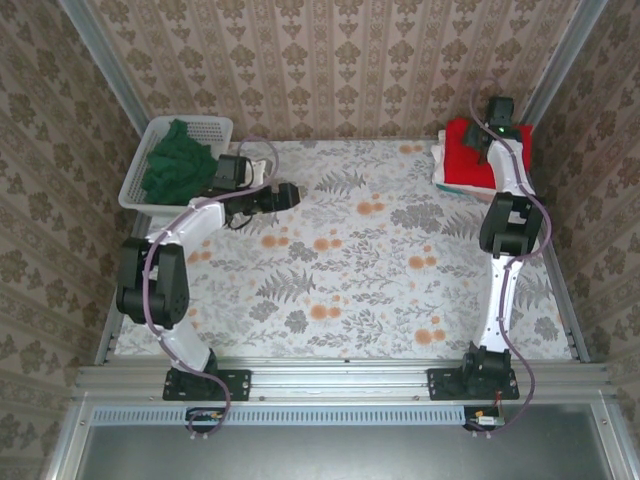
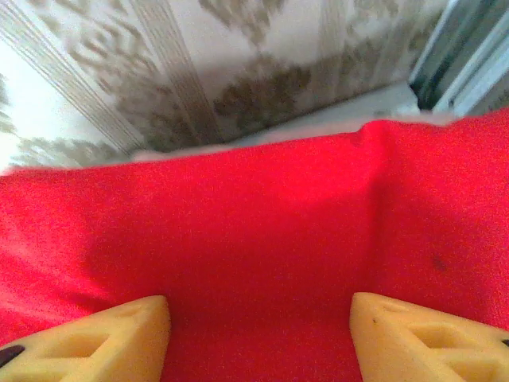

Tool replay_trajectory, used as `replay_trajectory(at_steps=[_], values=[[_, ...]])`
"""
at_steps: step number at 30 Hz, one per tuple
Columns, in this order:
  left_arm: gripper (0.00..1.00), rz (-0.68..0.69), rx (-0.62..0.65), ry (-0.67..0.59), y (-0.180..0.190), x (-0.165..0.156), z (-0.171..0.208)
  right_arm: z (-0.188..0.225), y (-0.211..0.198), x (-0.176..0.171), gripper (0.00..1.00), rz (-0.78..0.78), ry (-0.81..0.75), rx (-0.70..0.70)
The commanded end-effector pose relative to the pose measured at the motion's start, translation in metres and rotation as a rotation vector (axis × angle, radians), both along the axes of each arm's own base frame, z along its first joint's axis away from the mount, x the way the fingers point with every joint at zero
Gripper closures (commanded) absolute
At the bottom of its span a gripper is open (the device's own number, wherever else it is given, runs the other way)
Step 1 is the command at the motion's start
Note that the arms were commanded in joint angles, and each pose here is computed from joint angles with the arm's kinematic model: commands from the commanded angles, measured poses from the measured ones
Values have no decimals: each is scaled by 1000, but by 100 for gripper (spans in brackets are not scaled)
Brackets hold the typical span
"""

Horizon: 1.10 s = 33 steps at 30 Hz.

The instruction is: Fold and stack the t-shirts

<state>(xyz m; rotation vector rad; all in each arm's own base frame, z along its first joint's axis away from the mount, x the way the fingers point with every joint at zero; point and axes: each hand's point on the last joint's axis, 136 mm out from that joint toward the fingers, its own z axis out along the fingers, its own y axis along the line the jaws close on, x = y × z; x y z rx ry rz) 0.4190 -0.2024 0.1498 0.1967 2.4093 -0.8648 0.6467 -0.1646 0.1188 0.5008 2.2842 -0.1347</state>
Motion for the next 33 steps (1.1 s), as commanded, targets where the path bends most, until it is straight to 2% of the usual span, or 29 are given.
replay_trajectory(at_steps=[1, 5, 7, 8, 10, 16, 20, 24, 29, 31, 33], values=[[0, 0, 33, -53, 8, -6, 16, -7, 5, -22, 36, 9, 126, 34], [0, 16, 59, -116, 15, -10, 33, 59, 11, -18, 32, 29, 3, 6], [0, 36, 80, -161, 21, -12, 43, 91, 21, -18, 26, 54, -59, -7], [0, 48, 96, -186, 25, -14, 46, 103, 28, -17, 18, 79, -94, -12], [0, 71, 122, -240, 33, -17, 55, 103, 37, -14, 0, 103, -145, -33], [0, 114, 178, -306, 54, -28, 68, 65, 86, -14, 0, 230, -200, -111], [0, 155, 213, -343, 66, -32, 71, 75, 137, -31, 0, 323, -317, -193], [0, 283, 329, -429, 97, -31, 68, 96, 191, -71, 0, 413, -363, -248], [0, 377, 589, -515, 141, -35, 47, 104, 202, -154, 0, 372, -450, -228], [0, 386, 690, -530, 157, -35, 28, 82, 190, -187, 0, 323, -400, -217], [0, 460, 754, -486, 182, -37, 5, 49, 177, -217, 0, 284, -325, -234]])
